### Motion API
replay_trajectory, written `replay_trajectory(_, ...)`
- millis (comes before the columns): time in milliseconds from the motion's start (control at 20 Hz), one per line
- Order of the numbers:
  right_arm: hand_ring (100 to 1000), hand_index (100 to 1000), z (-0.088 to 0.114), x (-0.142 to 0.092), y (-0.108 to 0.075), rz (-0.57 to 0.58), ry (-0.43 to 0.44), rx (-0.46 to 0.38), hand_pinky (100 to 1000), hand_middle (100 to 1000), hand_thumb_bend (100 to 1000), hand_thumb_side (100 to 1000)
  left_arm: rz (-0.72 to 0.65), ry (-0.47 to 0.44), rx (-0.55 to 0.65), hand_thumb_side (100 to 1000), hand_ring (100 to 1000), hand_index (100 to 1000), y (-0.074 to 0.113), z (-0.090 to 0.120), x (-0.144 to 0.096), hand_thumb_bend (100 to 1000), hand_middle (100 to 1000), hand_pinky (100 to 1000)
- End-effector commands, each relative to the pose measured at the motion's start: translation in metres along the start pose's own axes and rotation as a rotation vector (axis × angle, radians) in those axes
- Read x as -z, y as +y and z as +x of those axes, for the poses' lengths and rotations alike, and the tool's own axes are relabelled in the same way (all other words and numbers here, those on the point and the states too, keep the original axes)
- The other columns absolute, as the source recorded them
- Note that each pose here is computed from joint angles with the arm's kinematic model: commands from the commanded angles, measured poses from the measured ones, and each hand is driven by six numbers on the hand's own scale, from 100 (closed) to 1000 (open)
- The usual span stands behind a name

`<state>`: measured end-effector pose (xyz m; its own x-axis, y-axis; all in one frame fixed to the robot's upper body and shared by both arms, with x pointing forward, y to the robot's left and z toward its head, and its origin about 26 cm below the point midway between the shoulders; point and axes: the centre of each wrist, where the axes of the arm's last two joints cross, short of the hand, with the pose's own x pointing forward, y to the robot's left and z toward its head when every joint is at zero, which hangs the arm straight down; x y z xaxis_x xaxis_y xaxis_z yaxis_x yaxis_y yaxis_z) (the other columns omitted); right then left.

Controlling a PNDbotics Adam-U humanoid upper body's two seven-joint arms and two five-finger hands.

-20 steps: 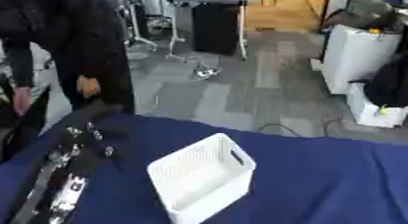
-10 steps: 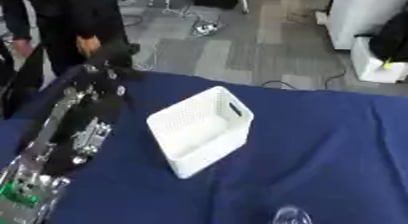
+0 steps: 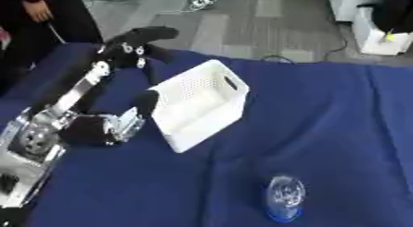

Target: Pick up objects on the table and place them in the box.

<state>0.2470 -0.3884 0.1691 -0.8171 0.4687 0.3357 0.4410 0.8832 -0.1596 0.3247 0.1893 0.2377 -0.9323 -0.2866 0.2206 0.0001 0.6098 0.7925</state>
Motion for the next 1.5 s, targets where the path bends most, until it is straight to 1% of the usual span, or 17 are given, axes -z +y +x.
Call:
replay_trajectory(50,813,872,0.004,0.01,-0.004,0.035,-0.033,-0.007,877,839,100,934,-0.073,-0.056,0.057,641,788,935,0.003,0.004,0.009,100,902,530)
replay_trajectory(100,813,872,0.004,0.011,-0.004,0.036,-0.034,-0.006,877,839,100,934,-0.094,-0.074,0.067,636,789,934,0.001,0.005,0.012,100,902,539)
replay_trajectory(150,813,872,0.004,0.011,-0.004,0.039,-0.034,-0.005,877,839,100,934,-0.119,-0.099,0.079,609,793,932,0.0,0.007,0.016,100,903,562)
replay_trajectory(200,813,872,0.004,0.011,-0.003,0.041,-0.034,-0.005,877,839,100,935,-0.142,-0.121,0.092,619,795,931,-0.001,0.009,0.02,100,903,573)
replay_trajectory(350,813,872,0.004,0.011,-0.003,0.044,-0.034,-0.004,878,838,100,937,-0.2,-0.189,0.131,568,805,926,-0.004,0.014,0.03,100,903,645)
replay_trajectory(400,813,872,0.004,0.011,-0.003,0.046,-0.034,-0.004,878,838,100,937,-0.215,-0.211,0.146,563,806,926,-0.005,0.016,0.034,100,904,651)
replay_trajectory(450,813,872,0.004,0.012,-0.003,0.047,-0.033,-0.004,878,838,100,938,-0.229,-0.235,0.161,532,811,925,-0.005,0.018,0.037,100,904,694)
replay_trajectory(500,813,872,0.004,0.012,-0.003,0.049,-0.033,-0.004,878,838,100,937,-0.24,-0.254,0.173,539,810,925,-0.006,0.019,0.04,100,904,685)
replay_trajectory(550,813,872,0.004,0.012,-0.003,0.05,-0.033,-0.003,878,838,100,939,-0.249,-0.273,0.184,514,814,924,-0.007,0.021,0.043,100,905,723)
replay_trajectory(750,814,872,0.004,0.012,-0.003,0.053,-0.034,0.0,879,838,100,939,-0.274,-0.341,0.204,489,816,923,-0.013,0.027,0.055,100,905,756)
replay_trajectory(850,814,872,0.004,0.012,-0.002,0.054,-0.035,0.001,879,838,100,940,-0.285,-0.37,0.207,480,818,923,-0.017,0.03,0.061,100,906,786)
replay_trajectory(900,814,872,0.004,0.012,-0.002,0.055,-0.036,0.002,879,838,100,940,-0.295,-0.389,0.207,481,818,923,-0.019,0.032,0.064,100,905,786)
replay_trajectory(950,814,872,0.004,0.012,-0.002,0.056,-0.036,0.003,879,838,100,938,-0.305,-0.406,0.207,482,819,923,-0.021,0.034,0.067,100,906,810)
replay_trajectory(1150,814,873,0.004,0.013,-0.002,0.059,-0.039,0.006,879,838,100,940,-0.338,-0.455,0.199,487,819,924,-0.03,0.038,0.077,100,906,825)
replay_trajectory(1500,814,873,0.004,0.016,0.0,0.064,-0.044,0.016,880,838,100,941,-0.364,-0.492,0.162,526,814,925,-0.046,0.041,0.09,100,905,787)
